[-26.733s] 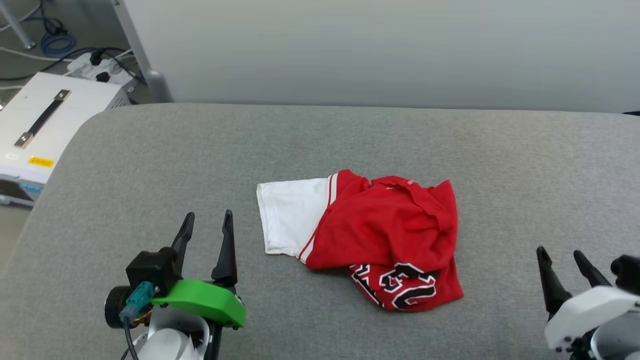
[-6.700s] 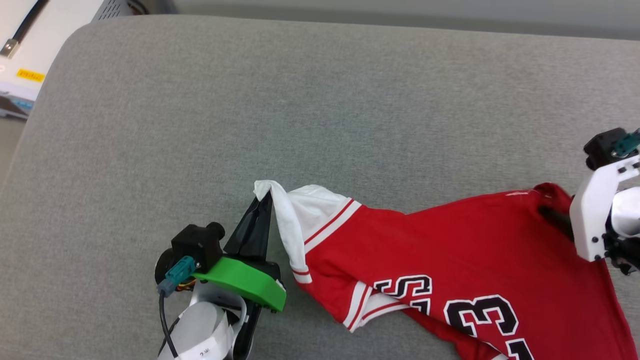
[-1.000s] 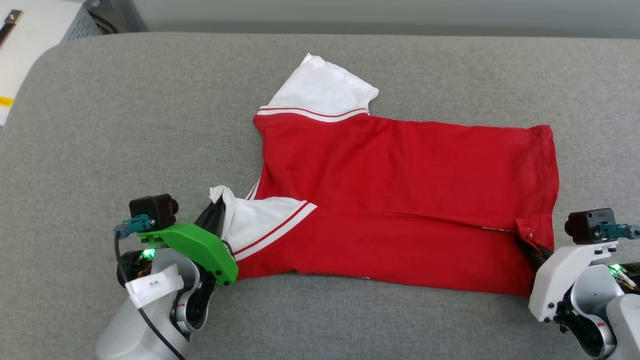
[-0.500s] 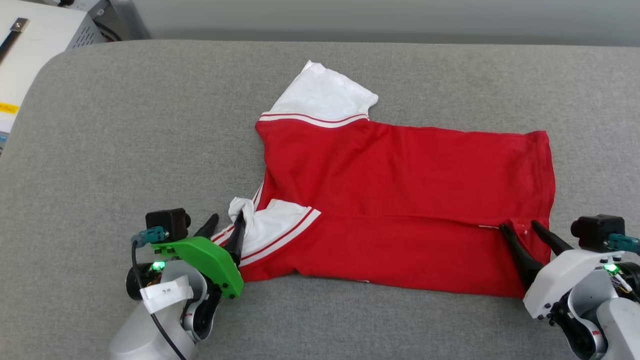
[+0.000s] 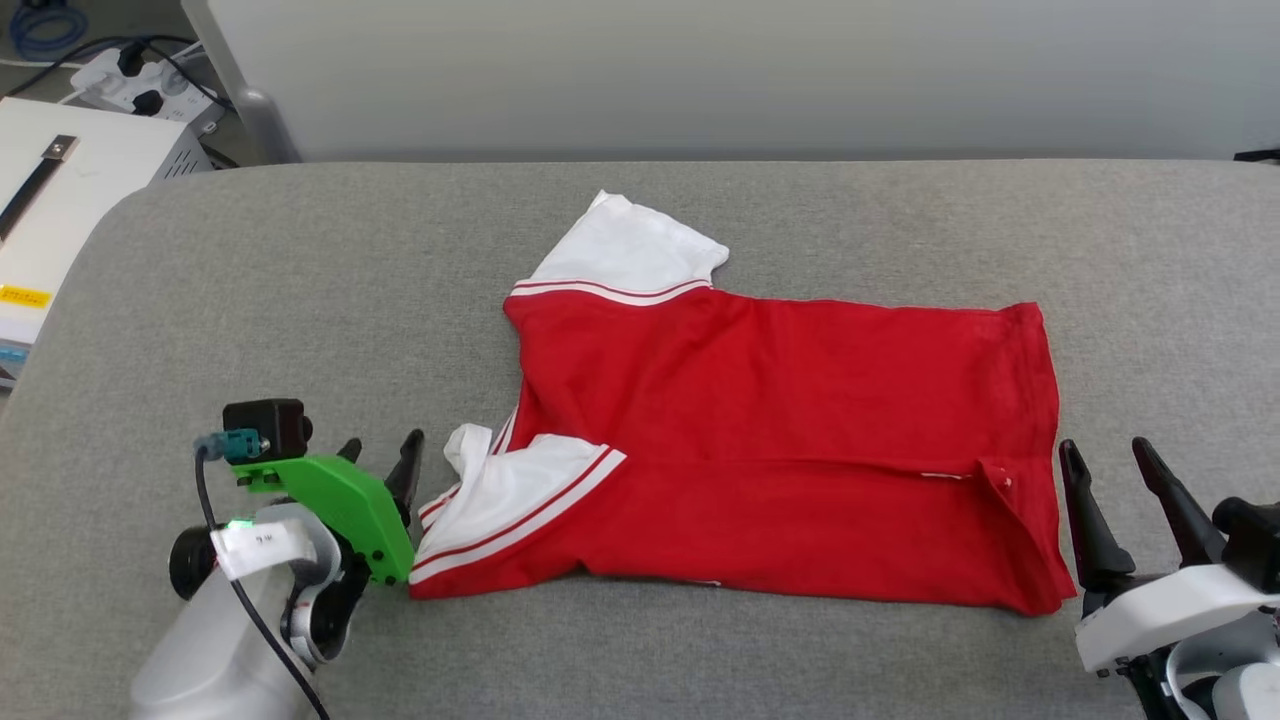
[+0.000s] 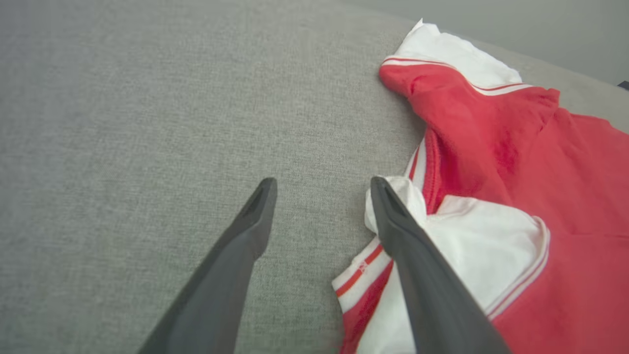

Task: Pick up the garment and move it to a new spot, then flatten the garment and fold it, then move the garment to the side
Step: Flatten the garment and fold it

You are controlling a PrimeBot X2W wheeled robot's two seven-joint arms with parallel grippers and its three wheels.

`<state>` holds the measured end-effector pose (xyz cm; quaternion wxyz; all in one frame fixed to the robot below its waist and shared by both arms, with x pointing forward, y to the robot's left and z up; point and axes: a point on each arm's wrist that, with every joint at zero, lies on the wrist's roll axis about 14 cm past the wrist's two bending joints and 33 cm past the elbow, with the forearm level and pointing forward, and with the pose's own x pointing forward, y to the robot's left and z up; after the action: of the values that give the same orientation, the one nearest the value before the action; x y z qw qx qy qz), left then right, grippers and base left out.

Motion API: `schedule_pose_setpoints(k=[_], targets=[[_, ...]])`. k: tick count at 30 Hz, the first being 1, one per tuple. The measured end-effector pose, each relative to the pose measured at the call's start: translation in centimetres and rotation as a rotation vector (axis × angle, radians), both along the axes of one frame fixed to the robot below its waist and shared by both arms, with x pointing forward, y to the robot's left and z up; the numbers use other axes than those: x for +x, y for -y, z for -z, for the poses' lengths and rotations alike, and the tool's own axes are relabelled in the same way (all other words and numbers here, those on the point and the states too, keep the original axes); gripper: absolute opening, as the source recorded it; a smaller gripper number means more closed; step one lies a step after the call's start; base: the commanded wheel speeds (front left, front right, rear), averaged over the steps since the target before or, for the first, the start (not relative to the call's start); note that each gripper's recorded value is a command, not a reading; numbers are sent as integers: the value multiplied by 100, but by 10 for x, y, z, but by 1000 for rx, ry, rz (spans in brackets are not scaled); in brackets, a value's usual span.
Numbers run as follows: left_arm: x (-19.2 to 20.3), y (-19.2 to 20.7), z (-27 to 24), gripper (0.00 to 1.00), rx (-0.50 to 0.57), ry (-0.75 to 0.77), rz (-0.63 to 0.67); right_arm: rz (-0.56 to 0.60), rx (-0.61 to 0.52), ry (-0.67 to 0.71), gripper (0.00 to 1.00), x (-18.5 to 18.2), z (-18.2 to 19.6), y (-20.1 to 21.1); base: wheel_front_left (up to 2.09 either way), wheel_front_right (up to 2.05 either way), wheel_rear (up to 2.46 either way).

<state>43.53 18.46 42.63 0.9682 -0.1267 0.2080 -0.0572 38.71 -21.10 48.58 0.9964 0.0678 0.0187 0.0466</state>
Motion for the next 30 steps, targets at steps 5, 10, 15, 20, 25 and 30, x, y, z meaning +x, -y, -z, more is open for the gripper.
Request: schedule_pose_setpoints(k=[5,10,15,20,25,30], targets=[[-11,6,11,100,17,-220,106,33,8,-7,100,-13,-3,3,0,0,0],[-38,11,28,100,7,-447,169,50,28,-14,100,-19,-5,2,0,0,0],[-56,16,39,100,13,-562,203,69,41,-23,100,-19,-3,4,0,0,0],[-58,27,48,100,9,-597,233,82,48,-61,100,-17,9,8,0,0,0],[-59,36,62,26,7,-657,266,90,57,-83,100,-12,16,10,0,0,0],[-57,47,66,0,-6,-668,286,114,59,-124,100,-14,24,20,0,0,0]])
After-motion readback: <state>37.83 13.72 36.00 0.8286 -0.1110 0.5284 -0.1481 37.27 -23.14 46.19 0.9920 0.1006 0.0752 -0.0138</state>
